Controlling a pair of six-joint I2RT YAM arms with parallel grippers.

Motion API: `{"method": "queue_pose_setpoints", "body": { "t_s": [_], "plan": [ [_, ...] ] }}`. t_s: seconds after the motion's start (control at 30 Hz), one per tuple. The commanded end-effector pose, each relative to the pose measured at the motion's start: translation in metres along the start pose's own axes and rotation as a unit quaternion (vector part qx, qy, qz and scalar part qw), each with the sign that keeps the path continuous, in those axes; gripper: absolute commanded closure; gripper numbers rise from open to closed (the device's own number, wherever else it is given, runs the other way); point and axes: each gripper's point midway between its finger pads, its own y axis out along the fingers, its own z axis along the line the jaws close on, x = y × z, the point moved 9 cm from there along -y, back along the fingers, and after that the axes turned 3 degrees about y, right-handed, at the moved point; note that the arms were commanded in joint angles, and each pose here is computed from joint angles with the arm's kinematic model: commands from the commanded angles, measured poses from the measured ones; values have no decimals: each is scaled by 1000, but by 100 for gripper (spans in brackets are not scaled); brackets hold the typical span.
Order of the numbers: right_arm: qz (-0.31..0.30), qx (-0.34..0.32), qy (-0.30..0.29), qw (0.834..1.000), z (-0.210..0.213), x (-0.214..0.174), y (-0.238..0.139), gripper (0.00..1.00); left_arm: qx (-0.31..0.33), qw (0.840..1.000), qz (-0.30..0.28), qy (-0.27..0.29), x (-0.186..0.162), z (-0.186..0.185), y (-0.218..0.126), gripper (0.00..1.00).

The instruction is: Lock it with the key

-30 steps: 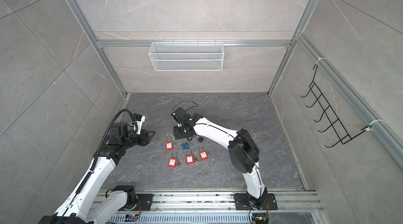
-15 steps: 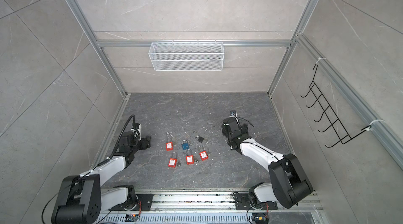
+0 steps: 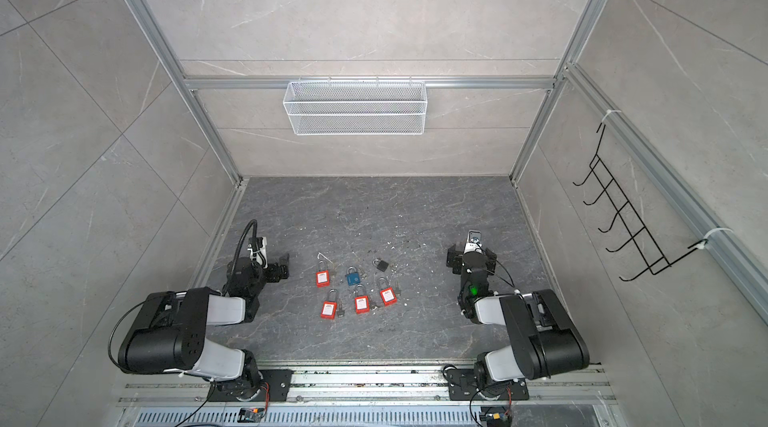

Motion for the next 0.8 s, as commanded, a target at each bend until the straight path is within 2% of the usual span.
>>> {"method": "queue_pose_setpoints", "body": {
  "t_s": [0.0,0.17,0.77],
  "plan": [
    [-15,56,11,998,6,16,11,1,-1,999,-47,4,26,4,6,0],
    [-9,66,16,998,3,17,13,1,28,999,-23,-16,29,13,14,0],
    [-5,90,19,996,3,18,15,1,32,999,-23,-16,29,13,13,0]
  ]
}}
